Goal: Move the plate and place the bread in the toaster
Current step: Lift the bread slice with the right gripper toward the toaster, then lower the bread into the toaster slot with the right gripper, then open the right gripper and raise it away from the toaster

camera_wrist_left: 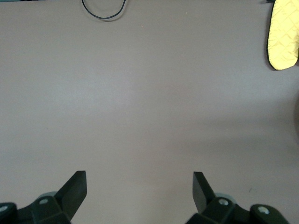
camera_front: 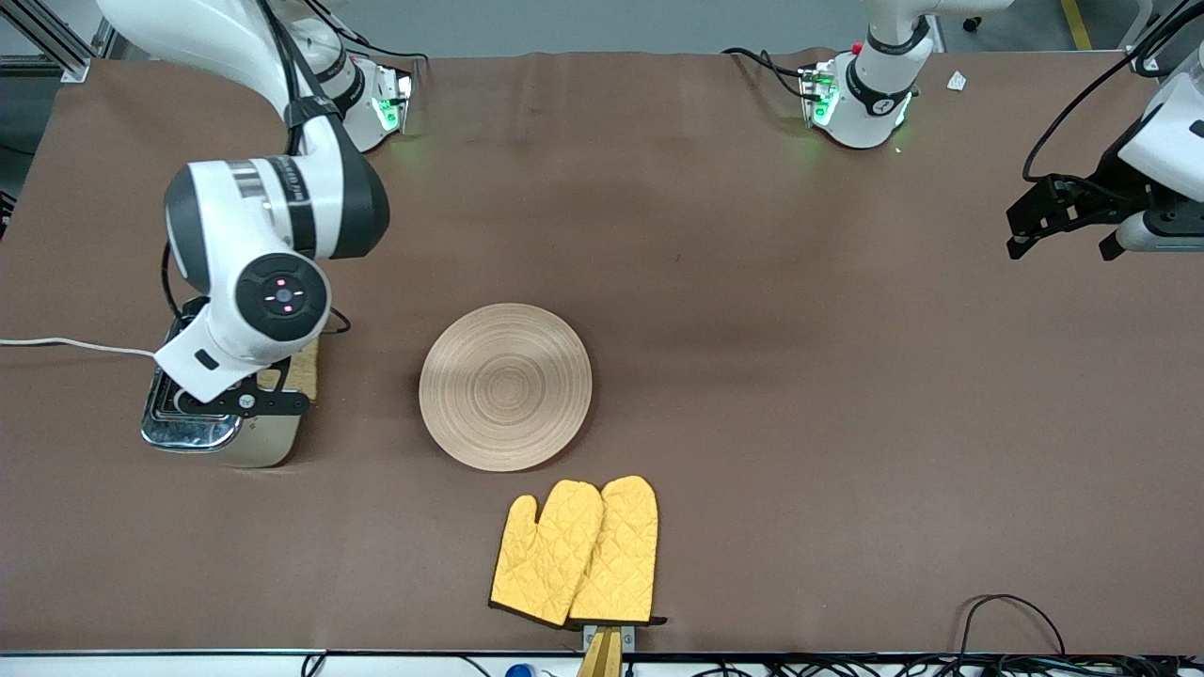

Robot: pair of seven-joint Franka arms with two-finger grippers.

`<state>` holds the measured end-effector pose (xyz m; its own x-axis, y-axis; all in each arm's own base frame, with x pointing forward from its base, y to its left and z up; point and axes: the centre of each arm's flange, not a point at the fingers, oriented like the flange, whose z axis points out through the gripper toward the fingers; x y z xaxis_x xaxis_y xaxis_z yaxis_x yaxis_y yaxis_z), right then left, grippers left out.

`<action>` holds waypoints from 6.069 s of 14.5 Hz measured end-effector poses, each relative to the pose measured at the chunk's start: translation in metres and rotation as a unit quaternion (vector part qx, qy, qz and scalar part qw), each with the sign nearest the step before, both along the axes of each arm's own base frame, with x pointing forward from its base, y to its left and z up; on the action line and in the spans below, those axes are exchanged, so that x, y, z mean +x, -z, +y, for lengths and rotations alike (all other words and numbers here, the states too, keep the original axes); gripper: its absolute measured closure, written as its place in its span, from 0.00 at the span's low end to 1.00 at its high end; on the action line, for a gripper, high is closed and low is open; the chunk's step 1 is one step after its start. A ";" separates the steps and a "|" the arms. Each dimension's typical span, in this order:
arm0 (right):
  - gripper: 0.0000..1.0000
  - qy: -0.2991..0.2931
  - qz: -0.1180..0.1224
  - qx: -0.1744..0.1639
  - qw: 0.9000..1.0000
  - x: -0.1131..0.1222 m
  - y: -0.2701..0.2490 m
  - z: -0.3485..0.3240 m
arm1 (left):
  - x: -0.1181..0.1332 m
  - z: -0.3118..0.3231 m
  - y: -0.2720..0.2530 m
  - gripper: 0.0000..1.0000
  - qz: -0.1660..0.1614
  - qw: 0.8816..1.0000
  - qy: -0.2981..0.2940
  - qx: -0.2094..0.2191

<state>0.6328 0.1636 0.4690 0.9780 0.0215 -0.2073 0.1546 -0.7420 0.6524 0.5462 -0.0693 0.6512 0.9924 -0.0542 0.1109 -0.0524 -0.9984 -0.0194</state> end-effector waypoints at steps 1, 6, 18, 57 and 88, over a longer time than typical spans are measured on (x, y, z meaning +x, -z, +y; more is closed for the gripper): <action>0.98 -0.009 0.005 -0.018 1.000 0.000 -0.003 -0.003 | 0.000 0.000 0.000 0.00 0.000 1.000 0.000 0.000; 0.98 -0.009 0.026 -0.075 0.997 0.006 -0.012 -0.040 | 0.000 -0.001 0.000 0.00 0.000 1.000 0.001 0.000; 0.98 0.105 -0.050 -0.137 0.984 0.020 0.037 -0.069 | 0.000 -0.001 0.000 0.00 0.000 1.000 0.001 0.000; 0.00 0.137 -0.020 -0.071 0.988 0.016 0.094 -0.070 | 0.000 -0.003 0.000 0.00 0.000 1.000 0.003 0.000; 0.00 0.038 -0.056 0.346 0.936 -0.067 -0.137 -0.202 | -0.001 -0.010 0.000 0.00 0.001 1.000 -0.010 -0.010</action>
<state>0.5660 -0.0384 0.6063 0.9970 0.0430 -0.0648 0.0444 -0.9988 0.0203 0.5450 -0.0796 0.6514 0.9934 -0.0327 0.1100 -0.0331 -0.9995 0.0016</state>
